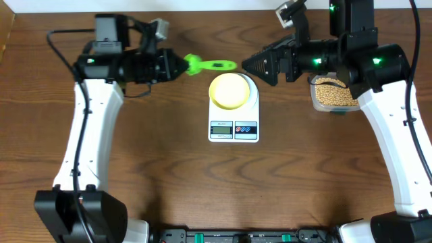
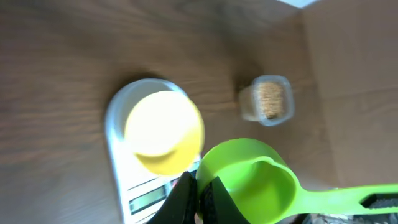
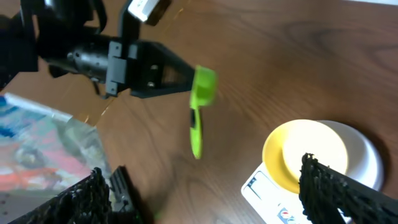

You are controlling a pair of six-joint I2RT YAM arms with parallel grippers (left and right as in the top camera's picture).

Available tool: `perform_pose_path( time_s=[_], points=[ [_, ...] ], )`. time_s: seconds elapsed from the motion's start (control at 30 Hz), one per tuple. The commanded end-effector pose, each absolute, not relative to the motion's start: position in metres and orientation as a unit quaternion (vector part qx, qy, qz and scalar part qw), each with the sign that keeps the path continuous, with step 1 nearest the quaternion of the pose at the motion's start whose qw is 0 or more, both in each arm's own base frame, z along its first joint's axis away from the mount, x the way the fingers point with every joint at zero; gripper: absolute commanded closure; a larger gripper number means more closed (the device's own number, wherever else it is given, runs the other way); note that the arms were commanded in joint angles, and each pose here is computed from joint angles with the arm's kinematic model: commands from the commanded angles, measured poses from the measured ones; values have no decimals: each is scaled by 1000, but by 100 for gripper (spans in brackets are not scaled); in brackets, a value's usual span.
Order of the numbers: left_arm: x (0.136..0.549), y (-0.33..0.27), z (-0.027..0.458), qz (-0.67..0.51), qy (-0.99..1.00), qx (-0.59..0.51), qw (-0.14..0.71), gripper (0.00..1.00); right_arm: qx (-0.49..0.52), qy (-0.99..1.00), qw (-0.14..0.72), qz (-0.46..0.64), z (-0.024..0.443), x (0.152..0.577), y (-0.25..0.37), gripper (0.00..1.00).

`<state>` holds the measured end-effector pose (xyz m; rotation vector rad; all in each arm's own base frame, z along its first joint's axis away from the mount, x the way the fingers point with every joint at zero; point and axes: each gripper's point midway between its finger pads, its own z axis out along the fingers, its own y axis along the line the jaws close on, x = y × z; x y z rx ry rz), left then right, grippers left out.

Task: Scoop item into bowl and weigh 50g on scale
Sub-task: 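Lift the green scoop with the left gripper toward the right gripper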

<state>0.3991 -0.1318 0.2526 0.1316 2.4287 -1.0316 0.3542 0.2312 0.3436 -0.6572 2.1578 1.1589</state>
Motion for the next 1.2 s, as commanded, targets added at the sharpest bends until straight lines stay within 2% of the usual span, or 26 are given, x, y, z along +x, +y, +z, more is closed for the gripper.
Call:
perform_pose_path(
  time_s=[0.0,0.27,0.7,1.17],
  points=[
    [398,-155,260,-410,880,47,236,93,-269,794,293,459,358,338,246,6],
    [402,-178,272,-429,867,51,247,93,-268,815,293,423,346,336,260,13],
    [399,-185,272,-434,866,58,241,93,-244,840,312,370,336,349,256,41],
    [389,-190,267,-427,869,88,235,93,-240,841,330,356,338,357,254,52]
  ],
)
